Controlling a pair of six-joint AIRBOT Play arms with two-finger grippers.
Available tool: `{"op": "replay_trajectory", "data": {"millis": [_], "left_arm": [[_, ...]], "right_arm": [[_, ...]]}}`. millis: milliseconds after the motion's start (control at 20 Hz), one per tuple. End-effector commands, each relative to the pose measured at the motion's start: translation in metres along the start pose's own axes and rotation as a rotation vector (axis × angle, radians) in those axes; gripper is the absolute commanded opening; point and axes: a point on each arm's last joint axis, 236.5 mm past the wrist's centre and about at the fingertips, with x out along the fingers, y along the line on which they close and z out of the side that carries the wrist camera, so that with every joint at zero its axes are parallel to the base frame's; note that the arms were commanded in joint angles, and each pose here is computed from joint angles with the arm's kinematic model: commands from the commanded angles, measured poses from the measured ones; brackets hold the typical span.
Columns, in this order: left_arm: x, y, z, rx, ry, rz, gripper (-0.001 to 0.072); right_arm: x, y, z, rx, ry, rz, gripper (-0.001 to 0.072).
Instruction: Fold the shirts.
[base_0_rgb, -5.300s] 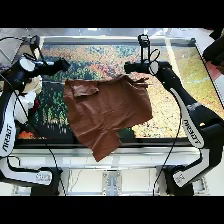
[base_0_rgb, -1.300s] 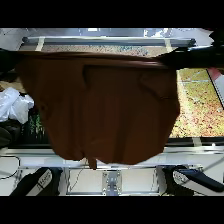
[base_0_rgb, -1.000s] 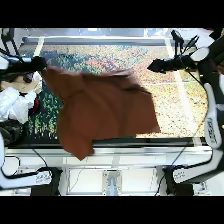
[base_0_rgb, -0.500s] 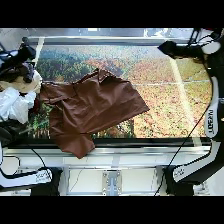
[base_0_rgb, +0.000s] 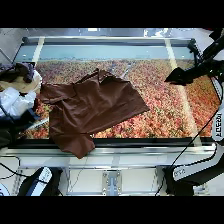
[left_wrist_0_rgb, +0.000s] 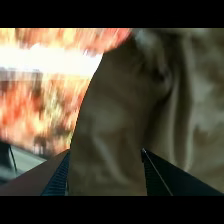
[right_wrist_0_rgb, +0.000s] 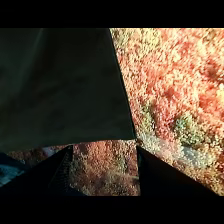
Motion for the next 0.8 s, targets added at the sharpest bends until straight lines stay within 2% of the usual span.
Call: {"op": "replay_trajectory", "data": {"millis": [0, 200, 500, 600, 650, 750], "left_arm": [[0.035, 0.022, -0.087, -0.078, 0.200, -0.002, 0.0491], [0.056, 0.033, -0.076, -0.092, 0.177, 0.015, 0.0490], [0.087, 0.008, -0.077, -0.123, 0.238, -0.149, 0.0481], [0.091, 0.001, -0.073, -0.130, 0.229, -0.186, 0.0380], [0.091, 0.000, -0.073, -0.130, 0.228, -0.192, 0.0303], [0.090, -0.002, -0.074, -0.106, 0.231, -0.203, 0.0014]], "right_arm": [[0.043, 0.002, -0.033, 0.018, 0.103, 0.059, 0.0441], [0.055, 0.004, -0.033, 0.002, 0.092, 0.063, 0.0441], [0.044, 0.020, -0.026, -0.011, 0.051, 0.093, 0.0441], [0.033, 0.026, -0.024, -0.029, 0.027, 0.085, 0.0440], [0.028, 0.028, -0.024, -0.040, 0.017, 0.075, 0.0440], [0.024, 0.021, -0.028, -0.051, 0.025, 0.029, 0.0438]]}}
